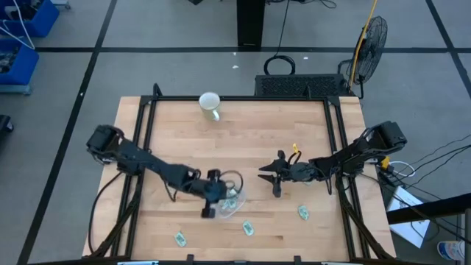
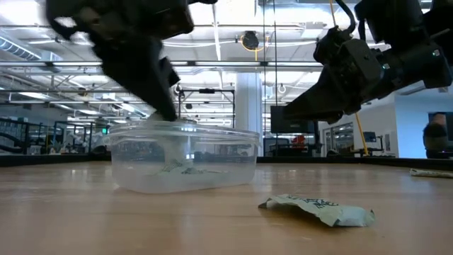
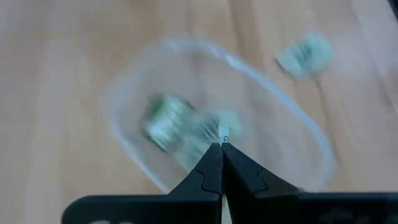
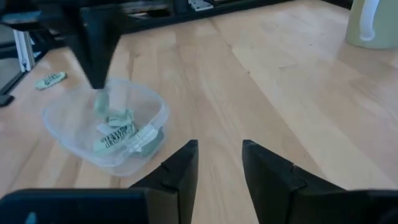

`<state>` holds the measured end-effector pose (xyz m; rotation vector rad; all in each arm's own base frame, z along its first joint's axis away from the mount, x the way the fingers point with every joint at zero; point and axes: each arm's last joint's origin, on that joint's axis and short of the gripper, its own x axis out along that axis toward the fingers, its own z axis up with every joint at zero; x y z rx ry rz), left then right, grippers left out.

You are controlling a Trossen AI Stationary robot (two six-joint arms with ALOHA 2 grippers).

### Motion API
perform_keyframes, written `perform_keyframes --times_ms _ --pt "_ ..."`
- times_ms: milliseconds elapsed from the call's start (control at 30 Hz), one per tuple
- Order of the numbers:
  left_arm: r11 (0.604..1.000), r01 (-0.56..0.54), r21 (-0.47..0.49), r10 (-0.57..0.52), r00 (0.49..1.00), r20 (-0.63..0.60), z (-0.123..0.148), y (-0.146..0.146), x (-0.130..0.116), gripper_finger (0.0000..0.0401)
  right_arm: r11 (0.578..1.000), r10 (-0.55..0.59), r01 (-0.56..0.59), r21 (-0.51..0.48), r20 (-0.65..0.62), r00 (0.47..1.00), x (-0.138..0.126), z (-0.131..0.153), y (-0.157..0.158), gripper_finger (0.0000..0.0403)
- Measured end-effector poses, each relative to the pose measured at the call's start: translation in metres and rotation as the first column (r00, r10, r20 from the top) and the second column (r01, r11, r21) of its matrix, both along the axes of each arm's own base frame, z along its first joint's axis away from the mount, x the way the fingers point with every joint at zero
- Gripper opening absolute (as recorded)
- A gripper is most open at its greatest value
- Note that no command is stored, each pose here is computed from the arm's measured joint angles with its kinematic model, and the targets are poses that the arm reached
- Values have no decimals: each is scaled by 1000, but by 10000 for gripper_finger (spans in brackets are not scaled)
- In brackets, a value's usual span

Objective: Pick and place Stevia / Truvia into bins
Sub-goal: Put the light green stevia packet into the transparent bin

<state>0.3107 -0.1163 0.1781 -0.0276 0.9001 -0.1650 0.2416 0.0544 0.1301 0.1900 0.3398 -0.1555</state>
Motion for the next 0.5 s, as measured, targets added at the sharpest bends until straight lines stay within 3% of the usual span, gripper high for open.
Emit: perform_keyframes --times_ms 233,500 --pt "994 65 -85 -64 998 13 6 -19 -7 9 1000 -9 9 24 3 1000 0 0 0 118" --pt "995 57 -80 -57 998 -5 2 -17 -6 20 1000 -11 11 26 9 1000 0 1 -1 117"
